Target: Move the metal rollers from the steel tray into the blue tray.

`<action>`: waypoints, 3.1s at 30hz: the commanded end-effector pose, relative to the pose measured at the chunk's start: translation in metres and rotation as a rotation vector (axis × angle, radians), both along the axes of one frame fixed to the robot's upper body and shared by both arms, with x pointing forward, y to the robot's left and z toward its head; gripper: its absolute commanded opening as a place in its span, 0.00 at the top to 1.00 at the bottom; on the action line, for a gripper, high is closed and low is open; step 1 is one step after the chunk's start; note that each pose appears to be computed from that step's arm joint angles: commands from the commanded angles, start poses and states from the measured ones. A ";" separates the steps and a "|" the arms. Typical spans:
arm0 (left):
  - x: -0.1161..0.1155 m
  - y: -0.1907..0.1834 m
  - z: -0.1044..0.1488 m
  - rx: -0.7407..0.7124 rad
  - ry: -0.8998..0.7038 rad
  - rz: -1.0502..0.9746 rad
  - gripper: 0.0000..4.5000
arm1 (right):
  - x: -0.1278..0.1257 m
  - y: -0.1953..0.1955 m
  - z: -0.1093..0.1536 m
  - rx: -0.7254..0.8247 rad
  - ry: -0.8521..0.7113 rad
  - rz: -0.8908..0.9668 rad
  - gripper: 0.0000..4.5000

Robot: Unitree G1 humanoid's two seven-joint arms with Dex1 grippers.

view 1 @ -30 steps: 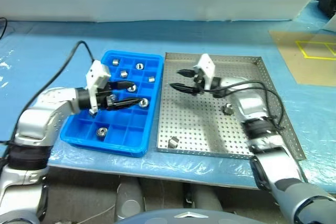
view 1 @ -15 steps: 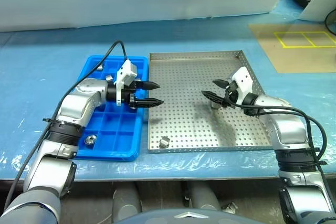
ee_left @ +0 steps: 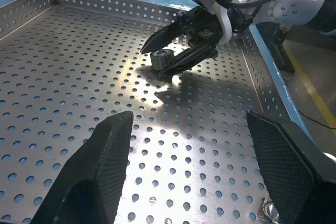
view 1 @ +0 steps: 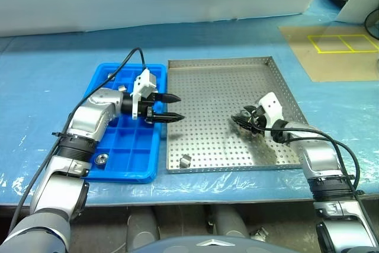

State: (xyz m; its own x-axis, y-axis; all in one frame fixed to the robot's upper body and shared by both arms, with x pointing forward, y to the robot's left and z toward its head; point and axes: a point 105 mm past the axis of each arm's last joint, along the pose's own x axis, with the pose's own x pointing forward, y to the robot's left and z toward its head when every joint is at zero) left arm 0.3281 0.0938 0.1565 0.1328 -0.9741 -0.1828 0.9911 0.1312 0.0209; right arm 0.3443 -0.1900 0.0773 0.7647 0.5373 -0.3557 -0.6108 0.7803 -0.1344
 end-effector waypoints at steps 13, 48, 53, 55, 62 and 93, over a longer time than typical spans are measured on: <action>-0.005 0.020 0.016 0.013 -0.073 0.057 0.19 | 0.018 0.029 0.030 0.013 -0.119 0.095 0.60; -0.084 0.145 0.042 0.144 -0.119 0.625 0.19 | -0.033 0.289 0.054 0.055 -0.182 1.148 0.60; -0.080 0.139 0.041 0.141 -0.117 0.608 0.19 | -0.028 0.288 0.055 0.096 -0.181 1.104 0.39; -0.077 0.134 0.040 0.139 -0.112 0.585 0.19 | -0.020 0.287 0.055 0.077 -0.200 1.046 0.25; -0.063 0.107 0.035 0.106 -0.091 0.467 0.19 | -0.001 0.253 0.088 0.177 -0.264 0.954 0.10; -0.055 0.014 -0.008 0.129 0.046 -0.168 0.19 | -0.081 0.122 0.027 -0.213 -0.029 0.980 0.10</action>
